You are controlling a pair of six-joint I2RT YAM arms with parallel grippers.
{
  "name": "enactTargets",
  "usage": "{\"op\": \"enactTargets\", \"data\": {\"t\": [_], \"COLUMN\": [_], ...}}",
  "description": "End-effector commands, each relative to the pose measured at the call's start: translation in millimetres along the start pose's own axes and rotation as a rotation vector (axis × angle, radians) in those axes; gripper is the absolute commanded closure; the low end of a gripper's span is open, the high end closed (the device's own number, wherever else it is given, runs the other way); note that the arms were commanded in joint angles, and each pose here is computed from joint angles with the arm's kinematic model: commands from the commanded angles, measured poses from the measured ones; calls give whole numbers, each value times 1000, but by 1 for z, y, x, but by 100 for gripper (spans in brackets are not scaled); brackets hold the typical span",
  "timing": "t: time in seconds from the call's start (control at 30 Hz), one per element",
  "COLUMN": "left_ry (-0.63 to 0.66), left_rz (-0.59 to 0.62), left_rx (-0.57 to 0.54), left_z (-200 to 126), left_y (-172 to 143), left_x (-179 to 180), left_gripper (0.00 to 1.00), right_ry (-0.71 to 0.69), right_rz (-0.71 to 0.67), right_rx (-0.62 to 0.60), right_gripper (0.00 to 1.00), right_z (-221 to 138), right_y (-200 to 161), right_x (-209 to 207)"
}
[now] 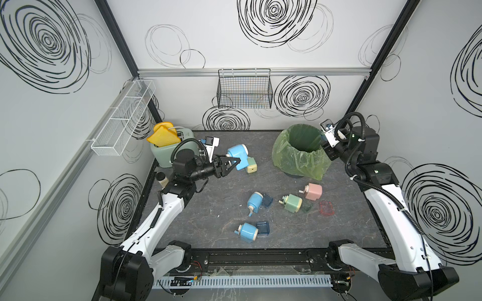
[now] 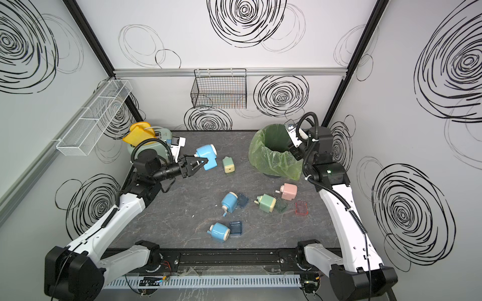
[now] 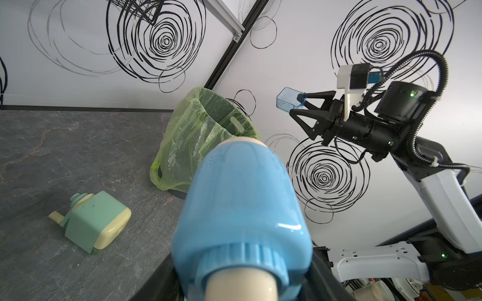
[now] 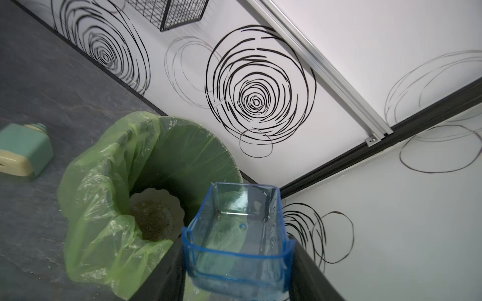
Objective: Take out the pencil sharpener tray and clean the shavings
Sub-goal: Pour the shavings into the trash bin, then place the pencil sharpener at the center of the board.
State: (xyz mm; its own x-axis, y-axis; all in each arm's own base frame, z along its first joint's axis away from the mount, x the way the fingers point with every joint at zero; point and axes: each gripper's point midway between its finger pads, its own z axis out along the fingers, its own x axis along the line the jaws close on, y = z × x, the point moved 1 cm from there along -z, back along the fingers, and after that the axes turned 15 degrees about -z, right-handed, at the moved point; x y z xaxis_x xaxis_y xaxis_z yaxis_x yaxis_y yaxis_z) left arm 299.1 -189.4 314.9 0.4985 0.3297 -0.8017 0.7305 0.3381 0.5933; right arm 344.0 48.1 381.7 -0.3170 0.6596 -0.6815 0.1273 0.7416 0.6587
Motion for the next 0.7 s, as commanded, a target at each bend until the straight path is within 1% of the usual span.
{"op": "enactTargets", "data": {"t": [0.0, 0.07, 0.13, 0.2, 0.27, 0.3, 0.4, 0.53, 0.6, 0.67], "left_ry": [-51, -84, -190, -301, -370, -382, -347, -254, -191, -82], "left_rz": [62, 75, 93, 136, 173, 184, 194, 172, 153, 131], "left_rx": [-32, -23, 10, 39, 77, 88, 91, 77, 58, 30], "left_z": [-2, -2, -3, -6, -8, -8, -5, -2, -2, -2], "left_y": [11, 10, 4, -3, -10, -13, -12, -10, -10, -11], "left_x": [-12, -20, -40, -66, -85, -89, -84, -65, -51, -30], "left_gripper": [62, 62, 61, 61, 62, 62, 62, 62, 63, 63], "right_ry": [121, 181, 257, 352, 430, 475, 634, 772, 851, 924], "right_rz": [173, 220, 249, 266, 305, 325, 387, 417, 404, 381], "right_rx": [-187, -286, -412, -556, -629, -660, -736, -802, -826, -839], "right_gripper": [56, 57, 57, 57, 57, 57, 57, 57, 57, 57], "right_z": [-7, -18, -34, -54, -65, -70, -82, -97, -106, -113], "right_y": [17, 26, 39, 54, 59, 62, 66, 68, 70, 73], "right_x": [12, 19, 30, 46, 56, 62, 81, 103, 119, 139]}}
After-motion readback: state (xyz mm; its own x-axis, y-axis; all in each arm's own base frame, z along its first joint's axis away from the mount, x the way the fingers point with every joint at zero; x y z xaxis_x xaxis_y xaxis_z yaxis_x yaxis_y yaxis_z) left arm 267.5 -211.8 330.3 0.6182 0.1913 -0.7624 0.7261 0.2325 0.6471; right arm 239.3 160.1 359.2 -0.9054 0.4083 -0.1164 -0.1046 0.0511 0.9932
